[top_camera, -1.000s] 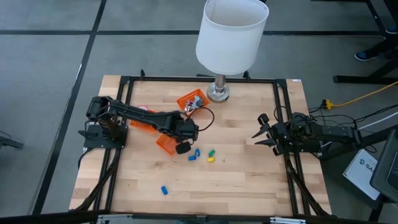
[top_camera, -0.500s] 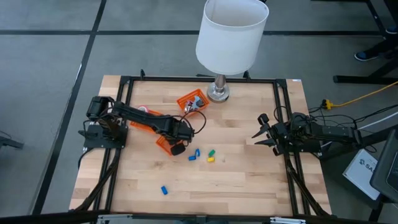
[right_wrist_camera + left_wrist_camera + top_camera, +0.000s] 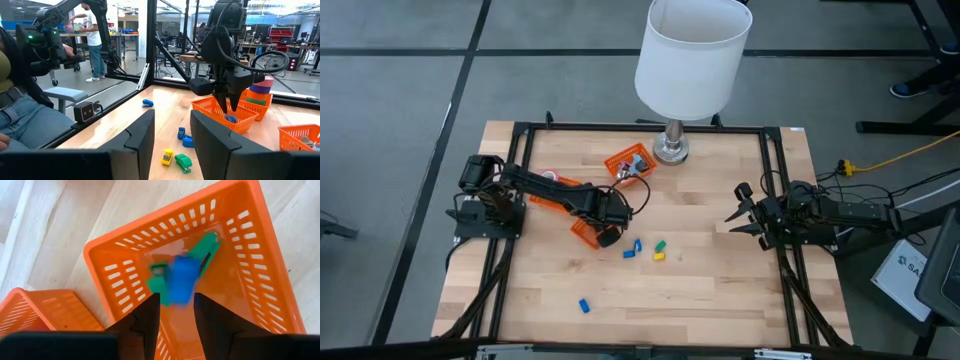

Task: Pick and place Stapler, Stapler remover, tape
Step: Put the blue stapler into the bottom orange bin

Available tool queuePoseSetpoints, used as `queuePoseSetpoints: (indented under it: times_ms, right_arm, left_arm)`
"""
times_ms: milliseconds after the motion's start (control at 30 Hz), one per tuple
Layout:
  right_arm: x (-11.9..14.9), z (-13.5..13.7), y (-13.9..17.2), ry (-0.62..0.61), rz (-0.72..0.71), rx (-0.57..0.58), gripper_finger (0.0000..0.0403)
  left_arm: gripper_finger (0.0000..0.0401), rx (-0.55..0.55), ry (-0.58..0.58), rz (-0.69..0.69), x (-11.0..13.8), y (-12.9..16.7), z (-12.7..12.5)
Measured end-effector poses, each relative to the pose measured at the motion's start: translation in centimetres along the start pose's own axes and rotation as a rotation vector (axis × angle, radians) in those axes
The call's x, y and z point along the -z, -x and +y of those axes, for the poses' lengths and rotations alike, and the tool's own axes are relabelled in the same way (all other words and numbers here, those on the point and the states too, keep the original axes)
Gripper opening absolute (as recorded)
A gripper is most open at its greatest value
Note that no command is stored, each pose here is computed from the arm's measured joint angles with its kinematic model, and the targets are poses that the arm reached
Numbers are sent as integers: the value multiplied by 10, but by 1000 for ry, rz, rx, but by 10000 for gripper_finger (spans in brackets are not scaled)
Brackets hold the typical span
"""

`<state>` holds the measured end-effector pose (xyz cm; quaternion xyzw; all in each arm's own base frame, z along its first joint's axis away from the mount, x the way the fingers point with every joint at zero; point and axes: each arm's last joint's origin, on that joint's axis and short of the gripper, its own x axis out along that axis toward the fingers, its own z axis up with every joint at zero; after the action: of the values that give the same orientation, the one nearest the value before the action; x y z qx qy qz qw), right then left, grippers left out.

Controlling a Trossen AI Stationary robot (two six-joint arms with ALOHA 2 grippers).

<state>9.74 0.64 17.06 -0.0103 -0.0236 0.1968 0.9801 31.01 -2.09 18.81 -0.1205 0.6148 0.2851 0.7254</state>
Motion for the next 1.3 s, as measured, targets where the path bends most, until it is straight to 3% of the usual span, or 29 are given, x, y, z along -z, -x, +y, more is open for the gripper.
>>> queuePoseSetpoints:
  times_ms: [300,567,800,1033,1300]
  right_arm:
    - [0,0,0,0,0,0,129]
    - [0,0,0,0,0,0,129]
    - [0,0,0,0,0,0,129]
    - [0,0,0,0,0,0,129]
    - [0,0,0,0,0,0,129]
  left_arm:
    - [138,12,1,10,0,0,0]
    - [137,110,-2,90,2,2,-3]
    - [137,197,-23,30,-12,25,-12]
    - [137,289,-170,-77,-17,50,-30]
    - [137,572,-460,-125,1,65,-68]
